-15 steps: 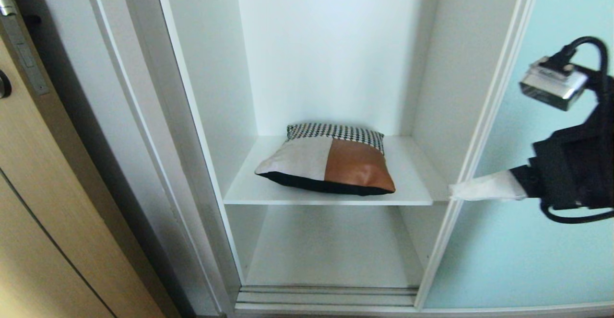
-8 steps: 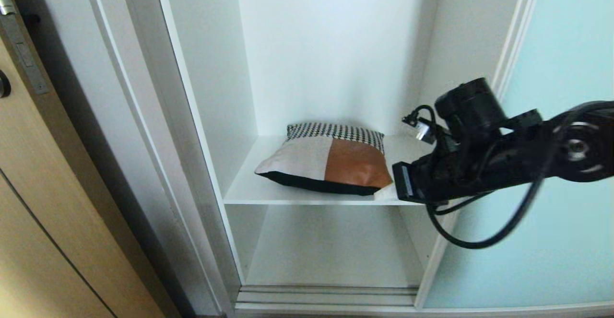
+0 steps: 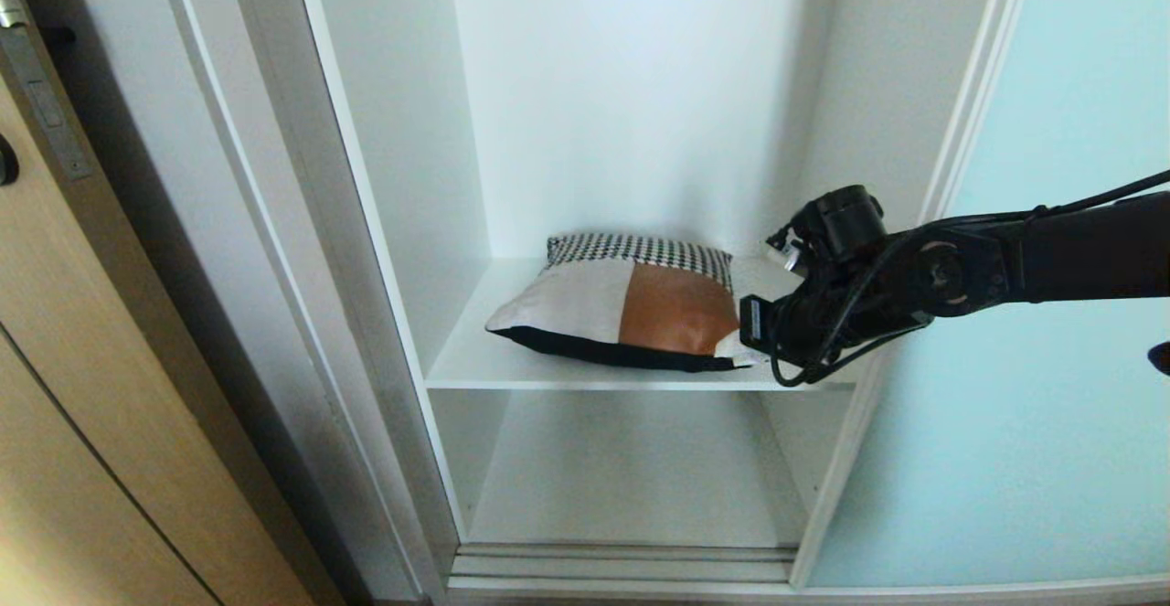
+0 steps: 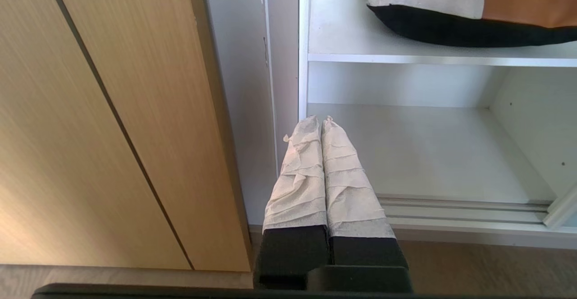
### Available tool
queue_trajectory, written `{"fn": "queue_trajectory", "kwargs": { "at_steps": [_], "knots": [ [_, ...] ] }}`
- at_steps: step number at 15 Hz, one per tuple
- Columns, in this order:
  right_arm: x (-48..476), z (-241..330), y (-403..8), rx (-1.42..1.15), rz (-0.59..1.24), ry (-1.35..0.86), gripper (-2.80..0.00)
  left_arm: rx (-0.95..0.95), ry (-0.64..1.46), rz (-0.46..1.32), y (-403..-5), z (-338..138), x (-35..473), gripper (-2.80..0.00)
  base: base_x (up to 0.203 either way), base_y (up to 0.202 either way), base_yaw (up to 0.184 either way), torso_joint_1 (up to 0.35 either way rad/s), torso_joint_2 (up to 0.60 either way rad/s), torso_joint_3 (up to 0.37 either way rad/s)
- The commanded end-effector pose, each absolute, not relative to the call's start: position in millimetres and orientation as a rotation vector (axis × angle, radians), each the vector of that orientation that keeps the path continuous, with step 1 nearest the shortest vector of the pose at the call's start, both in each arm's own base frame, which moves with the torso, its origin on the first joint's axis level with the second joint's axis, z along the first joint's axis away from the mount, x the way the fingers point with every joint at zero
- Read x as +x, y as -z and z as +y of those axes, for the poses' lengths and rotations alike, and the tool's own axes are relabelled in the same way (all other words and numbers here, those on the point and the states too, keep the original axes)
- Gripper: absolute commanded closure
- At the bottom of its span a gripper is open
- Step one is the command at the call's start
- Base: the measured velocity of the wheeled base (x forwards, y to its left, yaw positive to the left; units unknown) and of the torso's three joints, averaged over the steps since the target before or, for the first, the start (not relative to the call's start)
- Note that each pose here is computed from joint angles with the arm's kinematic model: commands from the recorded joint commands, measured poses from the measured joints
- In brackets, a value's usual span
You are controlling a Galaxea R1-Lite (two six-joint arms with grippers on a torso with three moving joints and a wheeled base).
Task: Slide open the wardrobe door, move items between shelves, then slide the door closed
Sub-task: Place the pillow on the lower shelf
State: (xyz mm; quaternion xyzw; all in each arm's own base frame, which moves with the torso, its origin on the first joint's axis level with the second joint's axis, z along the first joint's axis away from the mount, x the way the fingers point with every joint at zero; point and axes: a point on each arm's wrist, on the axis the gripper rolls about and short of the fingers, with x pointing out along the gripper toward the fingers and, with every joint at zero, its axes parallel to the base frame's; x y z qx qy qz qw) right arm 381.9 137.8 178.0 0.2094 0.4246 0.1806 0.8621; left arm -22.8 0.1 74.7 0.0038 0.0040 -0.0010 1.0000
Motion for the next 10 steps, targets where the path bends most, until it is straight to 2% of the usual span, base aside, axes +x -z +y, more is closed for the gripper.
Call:
{"fn": "queue_trajectory", "kwargs": {
  "at_steps": [1, 10],
  "knots": [
    [393.0, 123.0, -173.0, 0.472, 0.892, -0.337, -2.80, 0.008, 0.002, 0.011, -74.3, 0.1, -22.6, 0.00, 0.000, 0.000, 0.000, 0.000, 0.00, 0.000],
    [446.0, 132.3, -123.4, 0.596, 0.909, -0.308, -2.80, 0.008, 0.002, 0.011, -74.3, 0.1, -22.6, 0.00, 0.000, 0.000, 0.000, 0.000, 0.00, 0.000]
  ]
}}
